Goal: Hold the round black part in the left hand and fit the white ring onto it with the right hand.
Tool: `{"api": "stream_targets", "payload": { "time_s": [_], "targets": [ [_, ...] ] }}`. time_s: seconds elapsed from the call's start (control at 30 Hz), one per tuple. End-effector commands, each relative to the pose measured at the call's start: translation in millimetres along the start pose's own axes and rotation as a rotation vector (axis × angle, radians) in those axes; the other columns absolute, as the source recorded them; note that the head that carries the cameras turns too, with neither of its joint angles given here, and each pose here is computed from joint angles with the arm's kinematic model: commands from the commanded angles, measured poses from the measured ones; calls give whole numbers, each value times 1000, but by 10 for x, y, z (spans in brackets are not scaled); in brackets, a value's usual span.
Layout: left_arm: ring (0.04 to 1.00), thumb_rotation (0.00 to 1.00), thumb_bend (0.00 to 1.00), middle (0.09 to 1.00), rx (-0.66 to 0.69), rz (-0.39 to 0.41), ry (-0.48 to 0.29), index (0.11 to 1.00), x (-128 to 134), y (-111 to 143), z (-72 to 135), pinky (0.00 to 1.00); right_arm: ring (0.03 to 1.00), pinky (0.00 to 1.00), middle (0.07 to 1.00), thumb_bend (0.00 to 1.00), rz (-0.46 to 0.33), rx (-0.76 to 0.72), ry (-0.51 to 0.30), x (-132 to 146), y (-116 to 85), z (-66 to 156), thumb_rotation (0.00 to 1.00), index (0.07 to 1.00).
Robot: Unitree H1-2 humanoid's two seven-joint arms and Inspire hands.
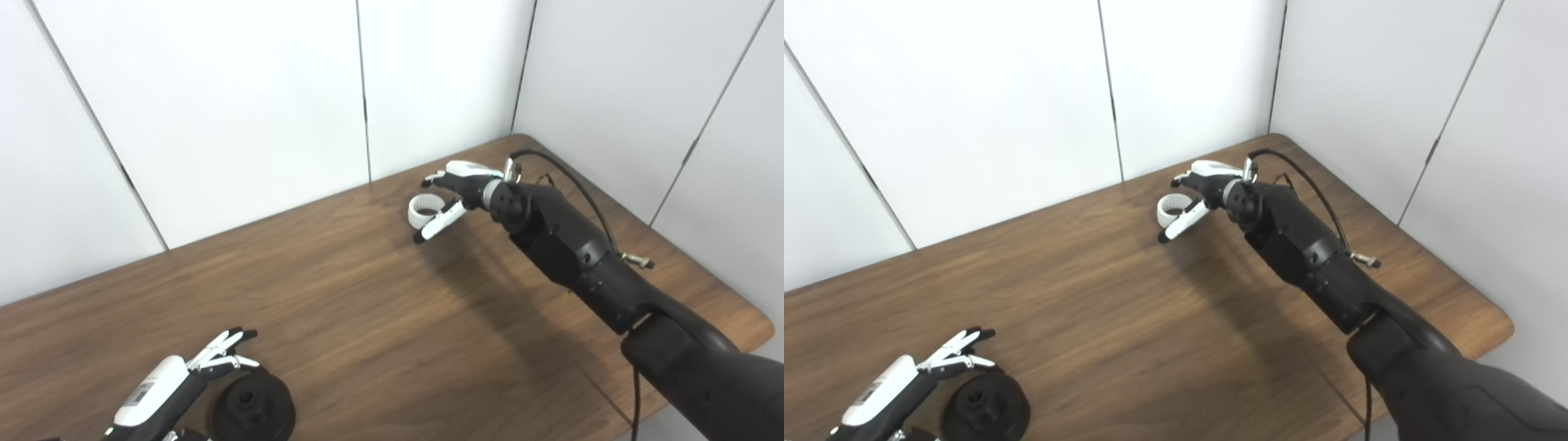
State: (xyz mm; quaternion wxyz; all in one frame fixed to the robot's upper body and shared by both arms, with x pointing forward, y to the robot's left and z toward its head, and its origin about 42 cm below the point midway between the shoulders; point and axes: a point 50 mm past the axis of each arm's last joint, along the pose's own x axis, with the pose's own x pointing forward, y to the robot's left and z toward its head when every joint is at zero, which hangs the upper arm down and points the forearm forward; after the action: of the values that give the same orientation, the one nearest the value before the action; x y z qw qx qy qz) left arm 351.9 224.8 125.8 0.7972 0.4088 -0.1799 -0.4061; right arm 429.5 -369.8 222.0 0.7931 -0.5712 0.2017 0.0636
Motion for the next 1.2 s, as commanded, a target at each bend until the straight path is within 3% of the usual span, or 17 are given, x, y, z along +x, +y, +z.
{"api": "stream_targets", "payload": {
  "time_s": [0.0,0.23,0.63,0.97,1.0,1.17],
  "targets": [
    [1000,64,522,964,10,-109,79,488,-195,-99,-135,870,936,871,1000,1000,-89,-9,-22,-13,-359,107,499,931],
    [1000,65,522,968,15,-114,89,489,-198,-109,-134,852,938,856,987,999,-86,-23,-24,49,-262,116,387,896],
    [1000,64,522,964,12,-113,90,488,-237,-112,-117,860,888,805,928,856,-161,-31,-42,137,-108,119,268,820],
    [1000,64,522,964,14,-114,90,488,-240,-87,-109,857,819,747,833,725,-282,-16,-82,184,-45,117,163,649],
    [1000,65,522,962,16,-113,89,488,-239,-85,-110,851,820,753,827,619,-286,-13,-84,186,-44,120,152,570],
    [1000,65,522,962,19,-114,93,488,-250,-75,-105,850,817,758,812,520,-296,-3,-93,188,-45,126,143,496]
  ]
}}
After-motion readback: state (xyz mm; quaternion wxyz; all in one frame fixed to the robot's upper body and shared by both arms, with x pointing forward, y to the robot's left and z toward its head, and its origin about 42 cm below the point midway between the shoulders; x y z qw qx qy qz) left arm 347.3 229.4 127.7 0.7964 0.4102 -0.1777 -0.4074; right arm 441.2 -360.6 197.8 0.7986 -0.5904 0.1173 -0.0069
